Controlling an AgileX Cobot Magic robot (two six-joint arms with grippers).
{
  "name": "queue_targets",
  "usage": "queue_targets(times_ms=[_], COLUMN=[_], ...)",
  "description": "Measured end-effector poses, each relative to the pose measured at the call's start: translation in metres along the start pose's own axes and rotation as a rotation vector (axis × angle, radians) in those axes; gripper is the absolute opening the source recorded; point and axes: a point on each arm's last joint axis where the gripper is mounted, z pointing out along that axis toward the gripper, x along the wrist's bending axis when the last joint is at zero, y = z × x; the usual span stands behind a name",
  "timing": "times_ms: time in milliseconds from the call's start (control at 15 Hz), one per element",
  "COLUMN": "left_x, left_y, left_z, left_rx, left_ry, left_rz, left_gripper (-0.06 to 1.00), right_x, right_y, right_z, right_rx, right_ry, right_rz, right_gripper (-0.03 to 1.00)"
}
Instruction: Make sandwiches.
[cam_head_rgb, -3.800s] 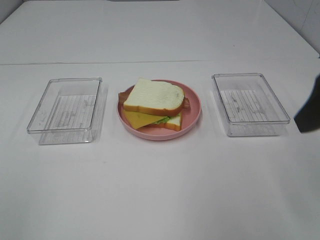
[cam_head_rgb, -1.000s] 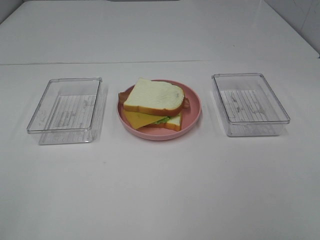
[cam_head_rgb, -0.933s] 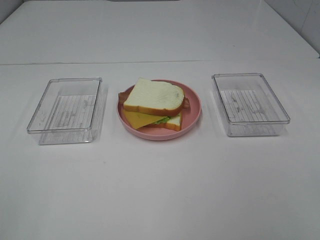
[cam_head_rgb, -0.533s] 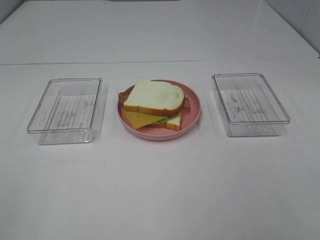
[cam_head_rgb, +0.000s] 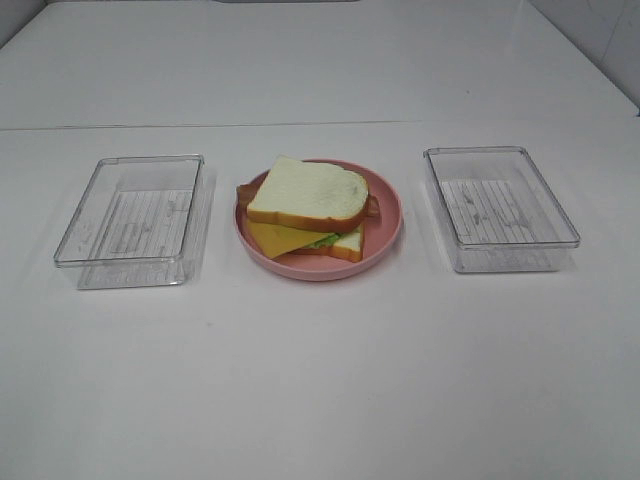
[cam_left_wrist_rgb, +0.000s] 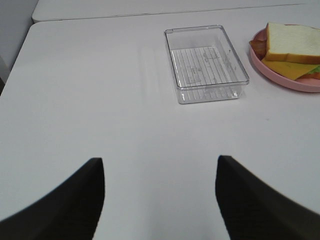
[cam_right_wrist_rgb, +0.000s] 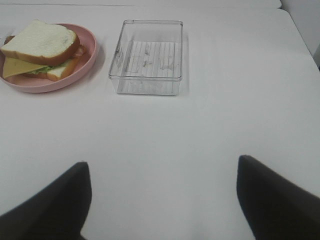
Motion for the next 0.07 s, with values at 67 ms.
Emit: queue_targets(times_ms=[67], left_x=[0.0000], left_y=[0.0000], left_z=[0.0000], left_rx=[0.000], left_ry=[0.000], left_rz=[0.000], left_gripper=[0.62], right_x=[0.0000], right_y=[0.0000], right_z=[0.0000], right_rx=[0.000], right_ry=[0.000], right_rz=[0.000], right_gripper=[0.76])
